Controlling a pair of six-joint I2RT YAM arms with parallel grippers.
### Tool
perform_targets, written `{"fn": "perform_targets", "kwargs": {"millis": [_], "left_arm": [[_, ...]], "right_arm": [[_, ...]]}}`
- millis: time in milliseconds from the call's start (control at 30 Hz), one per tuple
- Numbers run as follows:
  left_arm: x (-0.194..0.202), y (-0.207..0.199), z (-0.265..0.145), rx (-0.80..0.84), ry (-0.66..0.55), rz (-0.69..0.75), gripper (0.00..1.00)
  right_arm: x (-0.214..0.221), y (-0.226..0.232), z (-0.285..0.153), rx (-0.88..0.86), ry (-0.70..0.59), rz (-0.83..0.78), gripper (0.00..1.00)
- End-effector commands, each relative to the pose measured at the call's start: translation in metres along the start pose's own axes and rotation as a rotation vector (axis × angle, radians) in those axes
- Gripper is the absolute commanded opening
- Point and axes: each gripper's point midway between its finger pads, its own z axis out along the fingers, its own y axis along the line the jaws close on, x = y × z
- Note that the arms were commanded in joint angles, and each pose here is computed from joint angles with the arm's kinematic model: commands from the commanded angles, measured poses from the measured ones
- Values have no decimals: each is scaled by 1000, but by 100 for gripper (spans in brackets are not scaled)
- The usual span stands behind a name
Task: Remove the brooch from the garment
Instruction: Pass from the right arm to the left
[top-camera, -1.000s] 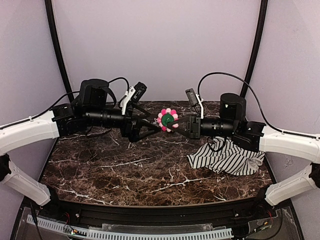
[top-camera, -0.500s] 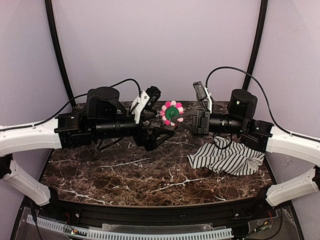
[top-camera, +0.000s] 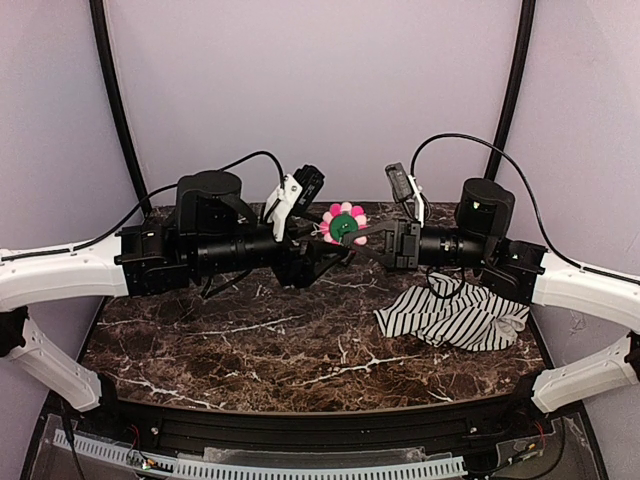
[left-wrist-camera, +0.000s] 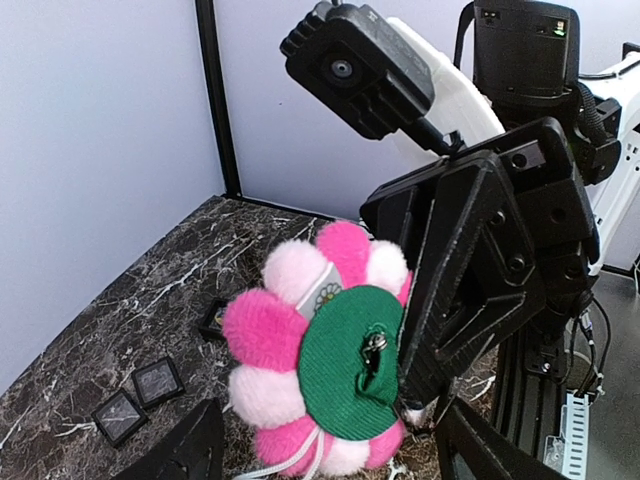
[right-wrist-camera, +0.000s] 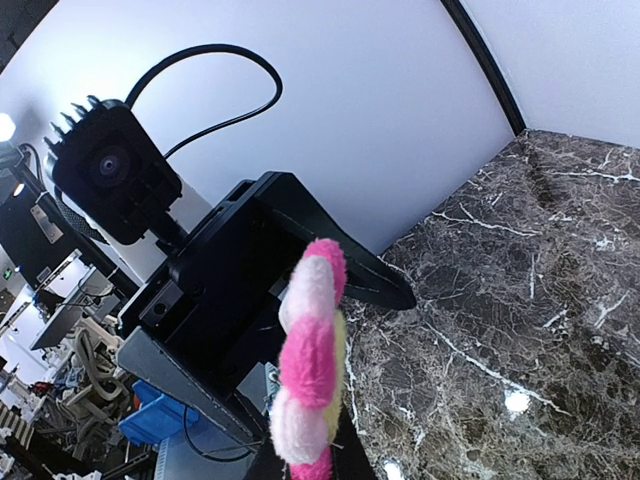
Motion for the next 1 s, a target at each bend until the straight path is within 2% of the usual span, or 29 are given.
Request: {"fn": "perform_targets", "kwargs": {"millis": [0,700,967], "left_arm": [[-19,-9,-8,46,-68,-8,69],[-18,-31,-13,175,-87,-34,33],[-19,-39,-14,226,-89,-77,27]], "right_arm": [[-10,11,-1,-39,-16,-27,0],[-3,18,-4,-79,11,-53,0],[0,23,-7,-102,12,-72,0]]}}
